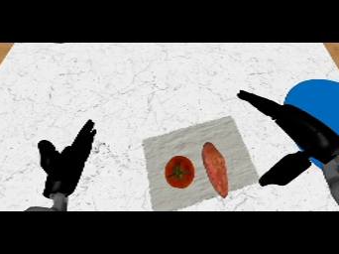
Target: Pick the sweet potato from the placemat and place it in the plate
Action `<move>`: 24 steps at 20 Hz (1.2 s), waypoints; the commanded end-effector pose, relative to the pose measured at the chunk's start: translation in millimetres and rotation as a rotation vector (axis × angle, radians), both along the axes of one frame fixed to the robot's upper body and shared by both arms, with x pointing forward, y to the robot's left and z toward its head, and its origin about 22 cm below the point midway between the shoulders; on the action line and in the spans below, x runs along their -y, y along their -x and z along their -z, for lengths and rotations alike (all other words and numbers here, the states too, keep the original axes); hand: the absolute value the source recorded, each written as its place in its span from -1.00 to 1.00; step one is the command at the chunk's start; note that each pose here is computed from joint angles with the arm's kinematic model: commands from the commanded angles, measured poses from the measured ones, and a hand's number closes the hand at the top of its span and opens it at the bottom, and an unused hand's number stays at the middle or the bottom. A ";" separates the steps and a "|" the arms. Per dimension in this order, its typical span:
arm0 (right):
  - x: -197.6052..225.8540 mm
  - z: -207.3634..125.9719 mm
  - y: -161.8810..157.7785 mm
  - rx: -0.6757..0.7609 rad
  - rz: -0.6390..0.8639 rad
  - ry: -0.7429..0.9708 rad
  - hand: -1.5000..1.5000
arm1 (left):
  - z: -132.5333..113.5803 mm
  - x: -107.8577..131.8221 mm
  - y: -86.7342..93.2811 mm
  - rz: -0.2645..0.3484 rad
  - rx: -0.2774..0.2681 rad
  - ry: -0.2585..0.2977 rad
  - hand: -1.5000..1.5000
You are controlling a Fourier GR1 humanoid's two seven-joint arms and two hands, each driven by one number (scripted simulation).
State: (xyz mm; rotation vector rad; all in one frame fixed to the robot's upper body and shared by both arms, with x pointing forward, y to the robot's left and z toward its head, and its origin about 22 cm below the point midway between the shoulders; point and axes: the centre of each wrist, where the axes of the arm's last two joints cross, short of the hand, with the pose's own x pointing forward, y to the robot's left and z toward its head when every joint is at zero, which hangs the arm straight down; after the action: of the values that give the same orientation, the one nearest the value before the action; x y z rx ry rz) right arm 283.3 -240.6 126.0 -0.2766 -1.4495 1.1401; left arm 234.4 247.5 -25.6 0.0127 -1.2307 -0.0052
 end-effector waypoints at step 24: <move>-64.3 86.4 30.4 -0.086 0.048 0.224 -1.00 | 3.3 14.9 6.9 0.000 -0.038 0.006 0.00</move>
State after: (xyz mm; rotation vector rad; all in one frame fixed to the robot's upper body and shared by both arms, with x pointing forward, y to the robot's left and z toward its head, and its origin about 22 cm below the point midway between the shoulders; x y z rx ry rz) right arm 254.8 -174.6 60.8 -0.3754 -1.2546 1.2566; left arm 234.7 247.2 -25.4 0.0146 -1.2409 -0.0102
